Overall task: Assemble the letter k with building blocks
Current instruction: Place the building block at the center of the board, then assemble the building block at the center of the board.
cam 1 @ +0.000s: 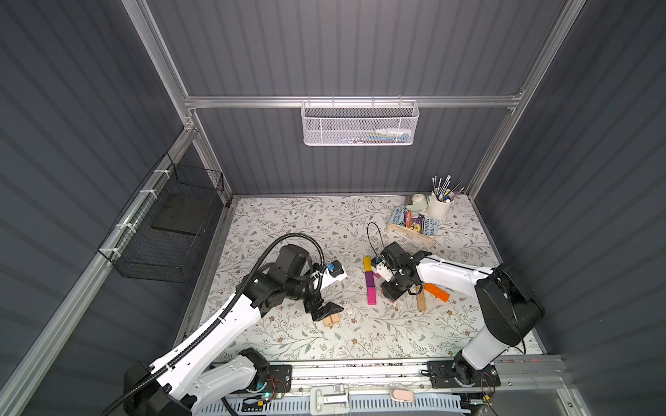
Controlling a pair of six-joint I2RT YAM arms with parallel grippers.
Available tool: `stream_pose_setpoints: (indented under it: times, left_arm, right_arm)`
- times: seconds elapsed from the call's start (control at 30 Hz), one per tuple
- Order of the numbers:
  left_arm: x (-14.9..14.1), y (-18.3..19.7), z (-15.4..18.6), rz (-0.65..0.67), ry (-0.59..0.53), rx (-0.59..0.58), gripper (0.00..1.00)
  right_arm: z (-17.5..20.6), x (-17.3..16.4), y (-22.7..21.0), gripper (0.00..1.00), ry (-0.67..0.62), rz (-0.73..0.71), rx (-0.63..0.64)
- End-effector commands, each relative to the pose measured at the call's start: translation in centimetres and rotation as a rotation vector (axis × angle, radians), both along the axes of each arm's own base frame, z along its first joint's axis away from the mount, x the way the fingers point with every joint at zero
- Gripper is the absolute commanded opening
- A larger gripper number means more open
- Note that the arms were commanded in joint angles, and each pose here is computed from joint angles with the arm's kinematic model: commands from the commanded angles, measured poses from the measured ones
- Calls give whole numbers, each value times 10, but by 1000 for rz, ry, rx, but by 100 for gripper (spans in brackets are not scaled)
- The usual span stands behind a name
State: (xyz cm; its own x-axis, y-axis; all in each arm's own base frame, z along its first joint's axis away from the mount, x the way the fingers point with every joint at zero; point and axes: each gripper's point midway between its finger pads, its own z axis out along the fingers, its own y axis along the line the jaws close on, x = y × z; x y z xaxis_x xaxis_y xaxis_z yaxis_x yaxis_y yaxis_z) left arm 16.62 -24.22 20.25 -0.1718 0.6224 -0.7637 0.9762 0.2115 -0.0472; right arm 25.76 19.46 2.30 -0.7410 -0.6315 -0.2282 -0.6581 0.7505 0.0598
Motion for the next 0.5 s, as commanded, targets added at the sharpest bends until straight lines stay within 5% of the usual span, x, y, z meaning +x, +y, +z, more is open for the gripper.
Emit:
stream_pose_setpoints:
  times: [0.0,0.3,0.47]
  left_arm:
    - [-4,6,-2,-11,-19,15,100]
    - [-5,8,-1,-16,-43,16,99]
    - [-6,9,1,-18,-54,9,100]
  right_arm:
    - [-1,1,1,47,-17,26,9]
    - [34,3,6,53,-138,100,90]
    - [60,-4,2,62,-343,258,89]
